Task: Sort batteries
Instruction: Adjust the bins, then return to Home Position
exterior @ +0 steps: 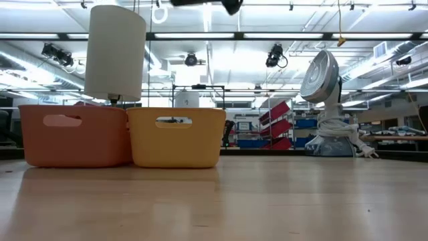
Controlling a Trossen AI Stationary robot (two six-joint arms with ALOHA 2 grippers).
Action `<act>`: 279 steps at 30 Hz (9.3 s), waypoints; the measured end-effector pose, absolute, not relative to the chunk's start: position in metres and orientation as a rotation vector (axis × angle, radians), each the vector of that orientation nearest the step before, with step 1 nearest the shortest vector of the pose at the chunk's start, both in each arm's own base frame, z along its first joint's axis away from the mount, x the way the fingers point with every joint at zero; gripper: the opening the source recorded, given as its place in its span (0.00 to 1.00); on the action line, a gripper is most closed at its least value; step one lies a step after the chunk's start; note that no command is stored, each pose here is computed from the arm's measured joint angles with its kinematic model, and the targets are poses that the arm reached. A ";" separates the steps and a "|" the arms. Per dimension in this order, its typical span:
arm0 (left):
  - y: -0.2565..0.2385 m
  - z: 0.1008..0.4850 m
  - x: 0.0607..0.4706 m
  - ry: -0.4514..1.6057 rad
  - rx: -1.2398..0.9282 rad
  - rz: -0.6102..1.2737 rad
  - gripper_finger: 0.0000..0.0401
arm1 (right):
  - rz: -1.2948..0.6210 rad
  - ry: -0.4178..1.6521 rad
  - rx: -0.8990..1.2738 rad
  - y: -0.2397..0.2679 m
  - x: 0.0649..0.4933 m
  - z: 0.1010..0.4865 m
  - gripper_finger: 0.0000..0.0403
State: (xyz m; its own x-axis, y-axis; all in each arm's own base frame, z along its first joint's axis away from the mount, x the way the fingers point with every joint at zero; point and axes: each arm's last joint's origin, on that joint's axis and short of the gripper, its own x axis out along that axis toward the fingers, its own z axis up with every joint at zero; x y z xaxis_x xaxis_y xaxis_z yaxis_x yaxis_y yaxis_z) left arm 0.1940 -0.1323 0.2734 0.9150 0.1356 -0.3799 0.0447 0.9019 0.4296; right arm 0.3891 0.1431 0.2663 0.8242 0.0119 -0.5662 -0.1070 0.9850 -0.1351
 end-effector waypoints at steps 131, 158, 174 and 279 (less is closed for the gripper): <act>-0.085 0.197 0.113 1.039 -0.035 0.569 0.00 | -0.099 0.675 0.169 0.062 0.340 0.148 0.00; -0.080 0.183 0.111 0.954 0.035 0.599 0.00 | -0.107 0.677 0.163 0.061 0.340 0.148 0.00; -0.081 0.190 0.111 1.020 0.012 0.583 0.00 | -0.115 0.770 0.160 0.066 0.332 0.143 0.00; -0.011 0.163 0.104 0.061 0.319 0.081 0.01 | 0.041 -0.103 -0.131 0.000 0.105 0.177 0.00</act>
State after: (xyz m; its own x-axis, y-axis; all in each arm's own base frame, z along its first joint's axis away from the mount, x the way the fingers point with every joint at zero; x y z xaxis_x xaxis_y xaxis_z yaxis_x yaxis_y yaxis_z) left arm 0.1039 -0.0107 0.1627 0.9949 0.0890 -0.0471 -0.0697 0.9463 0.3157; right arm 0.1054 -0.0004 0.1767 0.9939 0.0474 0.0999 -0.0340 0.9906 -0.1321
